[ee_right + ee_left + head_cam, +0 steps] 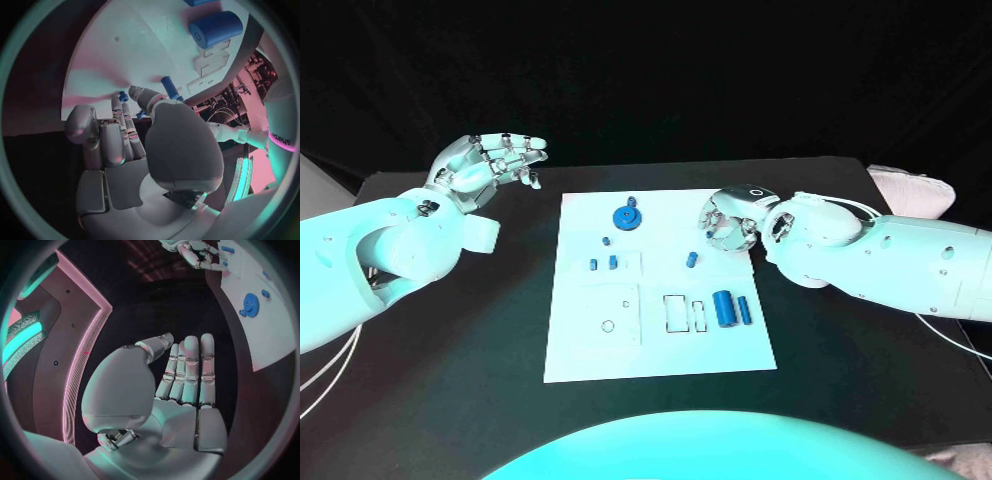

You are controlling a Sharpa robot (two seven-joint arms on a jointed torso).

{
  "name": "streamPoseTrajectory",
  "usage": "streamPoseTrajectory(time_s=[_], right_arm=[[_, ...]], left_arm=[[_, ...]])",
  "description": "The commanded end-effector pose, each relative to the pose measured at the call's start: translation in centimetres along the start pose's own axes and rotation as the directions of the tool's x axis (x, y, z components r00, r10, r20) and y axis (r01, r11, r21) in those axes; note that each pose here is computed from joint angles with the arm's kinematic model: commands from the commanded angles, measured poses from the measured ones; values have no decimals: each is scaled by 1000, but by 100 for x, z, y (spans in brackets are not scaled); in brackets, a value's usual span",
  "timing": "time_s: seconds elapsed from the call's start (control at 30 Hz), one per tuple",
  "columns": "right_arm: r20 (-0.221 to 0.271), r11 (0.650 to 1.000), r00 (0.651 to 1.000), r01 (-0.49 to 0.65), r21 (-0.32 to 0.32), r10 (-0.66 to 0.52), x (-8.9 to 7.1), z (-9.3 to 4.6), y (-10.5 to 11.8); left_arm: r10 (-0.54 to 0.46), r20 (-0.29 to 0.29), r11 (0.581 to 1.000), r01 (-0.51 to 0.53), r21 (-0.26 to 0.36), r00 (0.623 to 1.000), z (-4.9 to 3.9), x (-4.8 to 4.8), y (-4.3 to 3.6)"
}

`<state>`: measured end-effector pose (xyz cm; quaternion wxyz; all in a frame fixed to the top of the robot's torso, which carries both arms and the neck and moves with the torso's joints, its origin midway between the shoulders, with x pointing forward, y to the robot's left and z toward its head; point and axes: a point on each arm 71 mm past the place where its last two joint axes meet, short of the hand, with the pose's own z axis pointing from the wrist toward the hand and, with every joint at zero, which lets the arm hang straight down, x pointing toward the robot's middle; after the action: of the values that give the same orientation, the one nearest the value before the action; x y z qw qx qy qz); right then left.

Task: Assemble the parts on the task board

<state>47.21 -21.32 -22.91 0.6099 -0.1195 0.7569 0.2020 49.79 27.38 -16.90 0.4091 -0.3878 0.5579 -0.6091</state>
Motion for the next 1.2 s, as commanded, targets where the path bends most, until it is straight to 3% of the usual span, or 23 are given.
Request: streamPoseTrajectory(time_s=[0.03, 0.67, 1.03, 1.2], right_arm=[[-8, 1000, 1000, 10, -8, -10, 32, 10, 29], [-88, 992, 990, 118, 42, -114, 144, 49, 10], [-77, 987, 986, 154, 50, -150, 155, 40, 34], [-43, 987, 988, 153, 46, -151, 140, 35, 56]], left_arm=[[-11, -3, 1000, 11, 11, 1000, 5, 8, -13], [-5, -8, 1000, 5, -2, 1000, 7, 12, -2], [11, -10, 1000, -11, -7, 1000, 6, 9, 2], [14, -11, 1000, -14, -9, 1000, 5, 7, 4]])
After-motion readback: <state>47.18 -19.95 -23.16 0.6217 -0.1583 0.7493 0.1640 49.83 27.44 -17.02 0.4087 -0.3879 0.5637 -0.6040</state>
